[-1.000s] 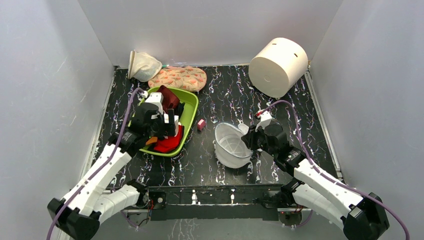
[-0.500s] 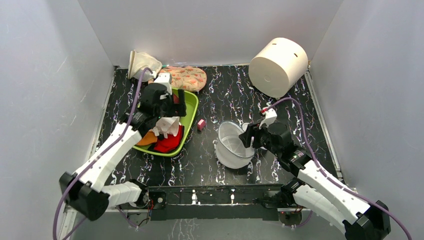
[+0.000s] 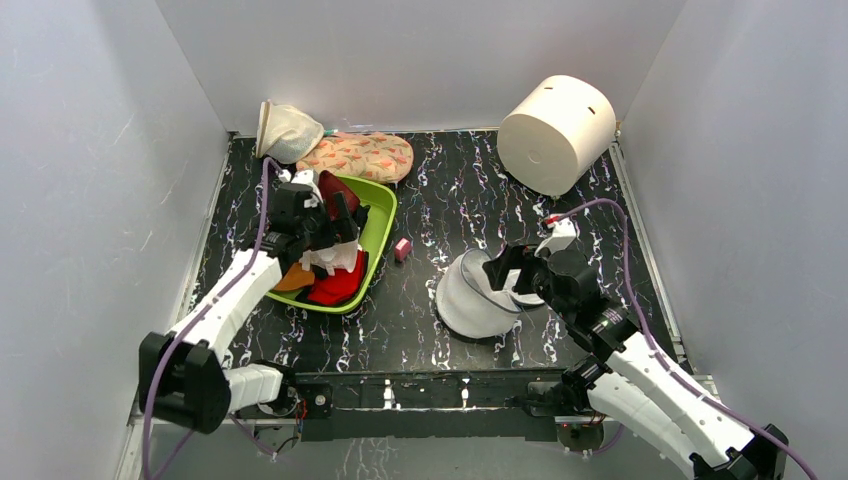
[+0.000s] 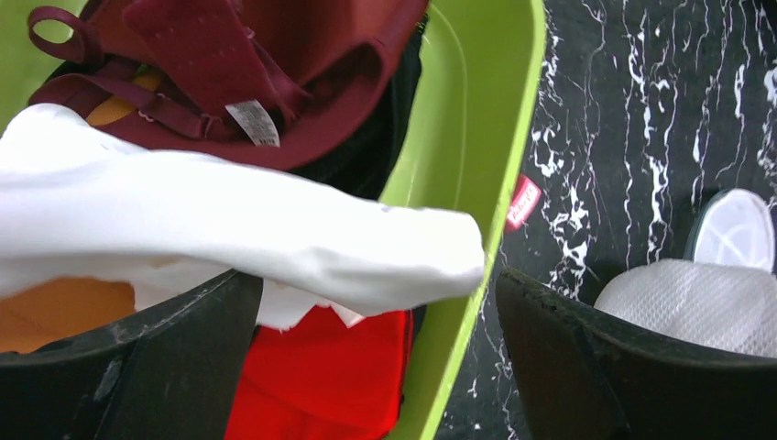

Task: Unzip the laundry bag and remove the bra

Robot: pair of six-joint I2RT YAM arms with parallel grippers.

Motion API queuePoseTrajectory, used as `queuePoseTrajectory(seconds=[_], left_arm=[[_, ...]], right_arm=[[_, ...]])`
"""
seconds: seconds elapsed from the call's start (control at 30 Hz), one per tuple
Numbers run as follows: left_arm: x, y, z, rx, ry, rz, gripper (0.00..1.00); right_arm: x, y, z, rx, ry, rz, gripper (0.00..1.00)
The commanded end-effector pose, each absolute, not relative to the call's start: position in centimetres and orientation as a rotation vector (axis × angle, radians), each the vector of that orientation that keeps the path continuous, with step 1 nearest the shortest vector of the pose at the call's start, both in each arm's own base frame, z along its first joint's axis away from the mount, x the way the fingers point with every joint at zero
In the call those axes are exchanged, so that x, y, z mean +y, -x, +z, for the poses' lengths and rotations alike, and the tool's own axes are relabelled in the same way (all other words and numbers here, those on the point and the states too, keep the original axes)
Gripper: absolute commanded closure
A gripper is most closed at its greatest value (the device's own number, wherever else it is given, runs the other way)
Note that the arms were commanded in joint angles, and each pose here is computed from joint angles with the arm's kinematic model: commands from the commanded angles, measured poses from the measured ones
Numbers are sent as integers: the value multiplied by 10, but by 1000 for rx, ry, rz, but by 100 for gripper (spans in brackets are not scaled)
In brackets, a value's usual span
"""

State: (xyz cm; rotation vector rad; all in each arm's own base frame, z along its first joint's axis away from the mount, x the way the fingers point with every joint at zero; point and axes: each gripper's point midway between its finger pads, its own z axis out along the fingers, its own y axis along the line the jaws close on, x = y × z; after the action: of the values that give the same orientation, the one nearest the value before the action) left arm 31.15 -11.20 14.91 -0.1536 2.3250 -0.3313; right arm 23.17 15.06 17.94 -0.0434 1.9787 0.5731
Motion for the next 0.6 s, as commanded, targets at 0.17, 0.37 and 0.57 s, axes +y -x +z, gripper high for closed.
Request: queuePoseTrajectory(seconds=[0.17, 0.37, 0.57], left_arm=[[-126, -338, 163, 2279, 201, -648, 2], [-129, -322, 224, 2160, 89, -689, 2], [-143, -306, 265, 2100, -23, -790, 2]], right_arm=[[129, -256, 176, 2007, -159, 413, 11], [103, -276, 166, 2037, -272, 345, 10], [65, -292, 144, 2084, -468, 427, 13]])
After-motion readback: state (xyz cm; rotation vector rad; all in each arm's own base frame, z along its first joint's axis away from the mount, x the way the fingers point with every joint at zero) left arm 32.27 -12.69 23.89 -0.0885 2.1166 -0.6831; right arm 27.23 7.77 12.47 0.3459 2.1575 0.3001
